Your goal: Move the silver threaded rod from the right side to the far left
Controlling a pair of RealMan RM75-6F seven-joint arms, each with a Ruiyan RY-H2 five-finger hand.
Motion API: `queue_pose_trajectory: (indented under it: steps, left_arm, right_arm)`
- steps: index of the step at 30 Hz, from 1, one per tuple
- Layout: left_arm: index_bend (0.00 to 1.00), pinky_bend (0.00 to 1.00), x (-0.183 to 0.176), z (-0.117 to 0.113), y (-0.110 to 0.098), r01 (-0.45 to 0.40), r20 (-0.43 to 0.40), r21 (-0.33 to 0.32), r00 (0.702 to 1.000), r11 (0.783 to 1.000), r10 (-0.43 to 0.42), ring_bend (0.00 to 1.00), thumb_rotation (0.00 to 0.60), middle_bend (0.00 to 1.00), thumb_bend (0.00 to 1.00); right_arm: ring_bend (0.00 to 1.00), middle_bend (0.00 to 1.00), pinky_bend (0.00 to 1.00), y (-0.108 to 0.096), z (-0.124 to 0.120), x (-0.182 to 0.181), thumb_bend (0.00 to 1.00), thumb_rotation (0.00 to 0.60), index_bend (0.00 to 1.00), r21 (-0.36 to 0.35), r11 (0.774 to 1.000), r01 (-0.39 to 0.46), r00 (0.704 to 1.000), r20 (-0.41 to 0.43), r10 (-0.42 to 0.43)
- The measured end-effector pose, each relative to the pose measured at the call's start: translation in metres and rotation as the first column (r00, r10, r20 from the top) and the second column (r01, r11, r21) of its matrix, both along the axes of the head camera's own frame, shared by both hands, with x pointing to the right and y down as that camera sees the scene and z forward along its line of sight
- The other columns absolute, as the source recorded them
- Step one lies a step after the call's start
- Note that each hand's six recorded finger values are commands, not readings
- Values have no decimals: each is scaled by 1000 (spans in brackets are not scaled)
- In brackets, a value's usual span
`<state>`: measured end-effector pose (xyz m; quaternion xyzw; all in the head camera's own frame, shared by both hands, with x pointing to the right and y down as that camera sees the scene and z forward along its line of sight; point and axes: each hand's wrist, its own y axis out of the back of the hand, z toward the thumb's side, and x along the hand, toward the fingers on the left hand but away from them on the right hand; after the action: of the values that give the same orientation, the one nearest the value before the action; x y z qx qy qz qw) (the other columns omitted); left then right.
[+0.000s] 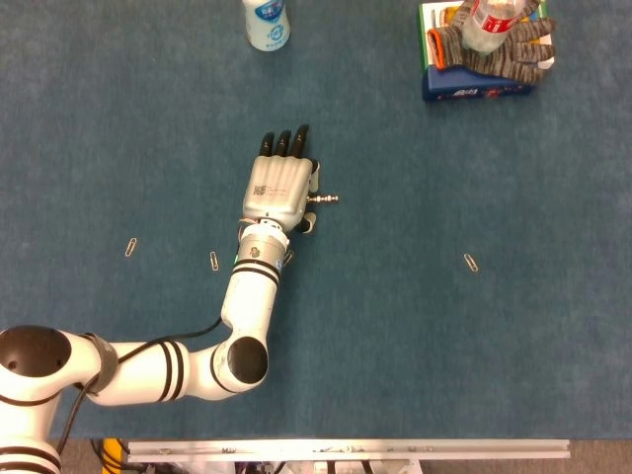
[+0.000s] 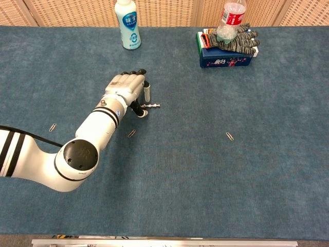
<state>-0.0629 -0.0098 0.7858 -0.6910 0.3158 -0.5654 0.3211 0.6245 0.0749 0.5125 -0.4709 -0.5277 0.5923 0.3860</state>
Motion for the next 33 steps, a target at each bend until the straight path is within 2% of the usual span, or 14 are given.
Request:
queue_pose_trajectory:
  steps: [29,33]
  left_arm:
    - [497,0,4,3,-2,39,-30,2,999,999,-39,0,600,0,225]
    - [496,0,4,5,-2,35,-25,-2,999,999,-35,0,600,0,261]
  right_arm:
    - [0,113,0,2,4,3,169,600,228,-9,1000,-6,1000,8,6]
    - [0,113,0,3,5,3,169,600,228,-13,1000,-6,1000,9,6]
